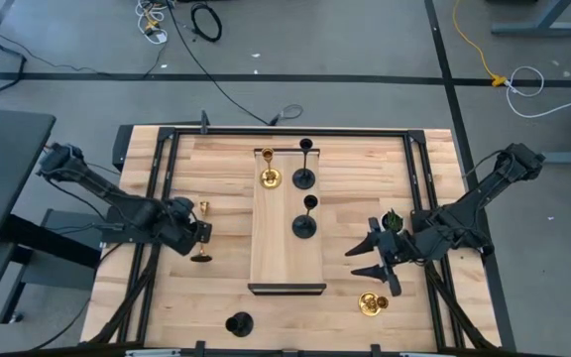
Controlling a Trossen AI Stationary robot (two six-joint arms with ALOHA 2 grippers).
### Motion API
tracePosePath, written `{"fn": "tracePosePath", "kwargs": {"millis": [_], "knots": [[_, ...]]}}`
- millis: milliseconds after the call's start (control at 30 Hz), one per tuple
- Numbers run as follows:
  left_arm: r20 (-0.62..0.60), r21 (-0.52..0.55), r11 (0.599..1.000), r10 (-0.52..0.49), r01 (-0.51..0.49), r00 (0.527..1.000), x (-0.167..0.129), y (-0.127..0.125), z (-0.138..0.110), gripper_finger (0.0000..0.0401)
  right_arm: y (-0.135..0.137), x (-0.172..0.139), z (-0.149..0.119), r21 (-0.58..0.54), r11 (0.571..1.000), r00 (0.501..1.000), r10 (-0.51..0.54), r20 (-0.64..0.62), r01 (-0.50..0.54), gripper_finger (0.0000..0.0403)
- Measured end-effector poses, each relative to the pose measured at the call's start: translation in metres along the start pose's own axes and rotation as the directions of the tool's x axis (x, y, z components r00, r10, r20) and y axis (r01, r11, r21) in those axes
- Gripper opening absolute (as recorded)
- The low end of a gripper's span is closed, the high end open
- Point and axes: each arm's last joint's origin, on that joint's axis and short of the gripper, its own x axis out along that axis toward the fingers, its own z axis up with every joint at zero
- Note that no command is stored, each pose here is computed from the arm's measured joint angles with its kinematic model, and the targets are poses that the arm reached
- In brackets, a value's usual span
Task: Pick & Place candle stick holders
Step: Put the top gold candle holder on the shelf
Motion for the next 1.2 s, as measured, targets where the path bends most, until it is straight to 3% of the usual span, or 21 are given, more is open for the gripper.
{"fn": "tracePosePath", "kwargs": {"millis": [633, 967, 1200], "knots": [[-0.004, -0.12, 0.991, 0.058, -0.058, 0.998, 0.049, 0.028, 0.005, 0.0208, 0.001, 0.0, 0.0, 0.0, 1.0, 1.0, 0.004, 0.0, -0.004, 0.0217], [-0.001, -0.143, 0.99, 0.015, -0.015, 1.0, 0.068, 0.039, 0.005, 0.0206, 0.001, 0.0, 0.0, -0.004, 1.0, 1.0, 0.004, 0.0, -0.004, 0.0217], [-0.014, -0.134, 0.99, 0.038, -0.04, 0.999, 0.069, 0.041, 0.008, 0.0141, 0.001, 0.0, 0.0, -0.004, 1.0, 1.0, 0.003, -0.001, -0.004, 0.0217]]}}
